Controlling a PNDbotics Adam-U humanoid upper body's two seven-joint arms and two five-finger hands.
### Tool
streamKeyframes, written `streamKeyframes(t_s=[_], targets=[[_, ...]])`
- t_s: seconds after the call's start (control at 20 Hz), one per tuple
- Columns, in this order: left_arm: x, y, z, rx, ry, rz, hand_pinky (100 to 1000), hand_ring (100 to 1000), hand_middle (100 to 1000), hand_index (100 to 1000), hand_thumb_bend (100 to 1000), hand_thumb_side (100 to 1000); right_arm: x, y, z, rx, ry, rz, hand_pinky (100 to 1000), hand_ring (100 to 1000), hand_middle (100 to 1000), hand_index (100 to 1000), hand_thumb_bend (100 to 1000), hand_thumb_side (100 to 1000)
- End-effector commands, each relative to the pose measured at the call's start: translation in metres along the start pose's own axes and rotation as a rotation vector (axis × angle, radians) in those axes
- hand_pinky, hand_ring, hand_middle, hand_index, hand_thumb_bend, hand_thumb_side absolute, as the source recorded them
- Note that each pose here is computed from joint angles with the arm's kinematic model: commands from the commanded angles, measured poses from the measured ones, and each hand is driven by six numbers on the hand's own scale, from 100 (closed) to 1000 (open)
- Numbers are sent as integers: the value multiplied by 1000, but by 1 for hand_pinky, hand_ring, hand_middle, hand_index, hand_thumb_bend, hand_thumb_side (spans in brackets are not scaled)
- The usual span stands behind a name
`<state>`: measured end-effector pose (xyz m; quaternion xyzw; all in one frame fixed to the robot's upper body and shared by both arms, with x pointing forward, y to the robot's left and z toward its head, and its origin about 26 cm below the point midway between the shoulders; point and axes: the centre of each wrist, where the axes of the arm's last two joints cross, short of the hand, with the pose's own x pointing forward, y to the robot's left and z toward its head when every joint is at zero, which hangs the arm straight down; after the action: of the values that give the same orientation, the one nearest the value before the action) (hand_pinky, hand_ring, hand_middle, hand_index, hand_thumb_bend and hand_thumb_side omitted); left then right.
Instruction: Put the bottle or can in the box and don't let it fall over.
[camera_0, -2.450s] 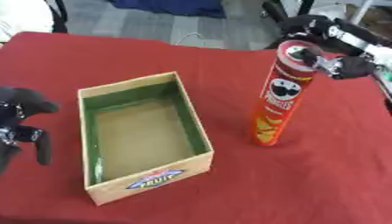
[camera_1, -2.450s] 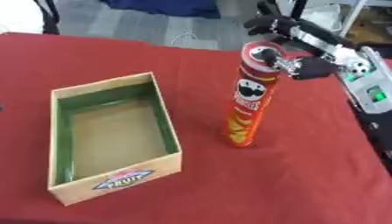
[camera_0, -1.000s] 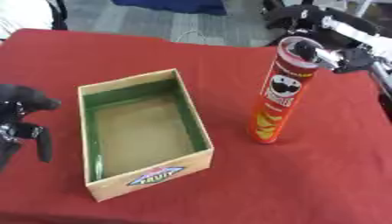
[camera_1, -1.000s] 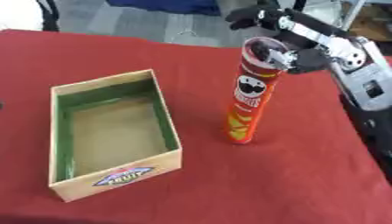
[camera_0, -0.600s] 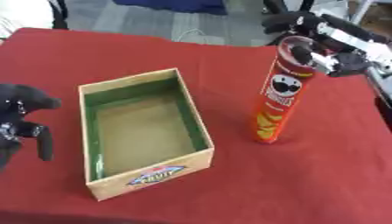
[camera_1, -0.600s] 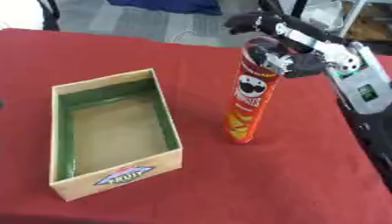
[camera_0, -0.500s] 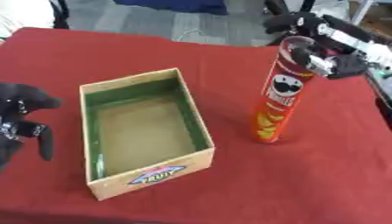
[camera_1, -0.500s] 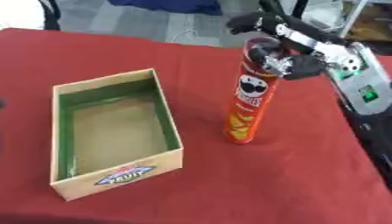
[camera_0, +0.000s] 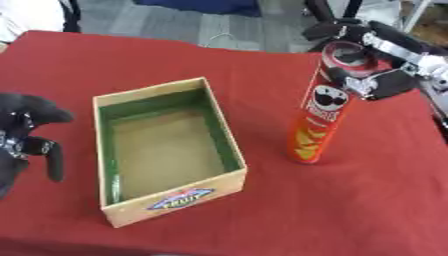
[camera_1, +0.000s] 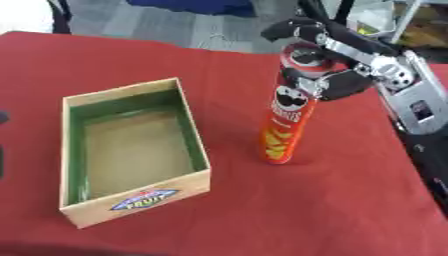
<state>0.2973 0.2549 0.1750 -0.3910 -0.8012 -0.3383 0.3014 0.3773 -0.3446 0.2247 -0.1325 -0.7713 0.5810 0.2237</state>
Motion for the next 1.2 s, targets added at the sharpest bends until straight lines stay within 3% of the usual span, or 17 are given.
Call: streamKeyframes(t_s=[0.05, 0.25, 0.55, 0.85, 1.2], targets=[[9, 2, -2, -17, -1, -34, 452, 875, 809, 897, 100, 578, 0, -6, 1, 261, -181, 189, 831, 831, 849, 930, 100, 414], [9, 2, -3, -19, 0, -33, 451, 875, 806, 895, 100, 578, -2, -1, 1, 257, -171, 164, 641, 741, 831, 910, 100, 200], [9, 3, -3, -16, 1, -31, 451, 877, 800, 891, 100, 579, -4, 5, 0, 279, -156, 99, 459, 666, 829, 910, 100, 198], [9, 3, -3, -13, 4, -30, 450, 878, 792, 886, 100, 579, -5, 9, 1, 305, -158, 50, 388, 615, 793, 877, 100, 183], [10, 3, -3, -10, 3, -28, 449, 876, 773, 878, 100, 579, -7, 12, 3, 297, -169, 23, 359, 561, 597, 700, 100, 142]])
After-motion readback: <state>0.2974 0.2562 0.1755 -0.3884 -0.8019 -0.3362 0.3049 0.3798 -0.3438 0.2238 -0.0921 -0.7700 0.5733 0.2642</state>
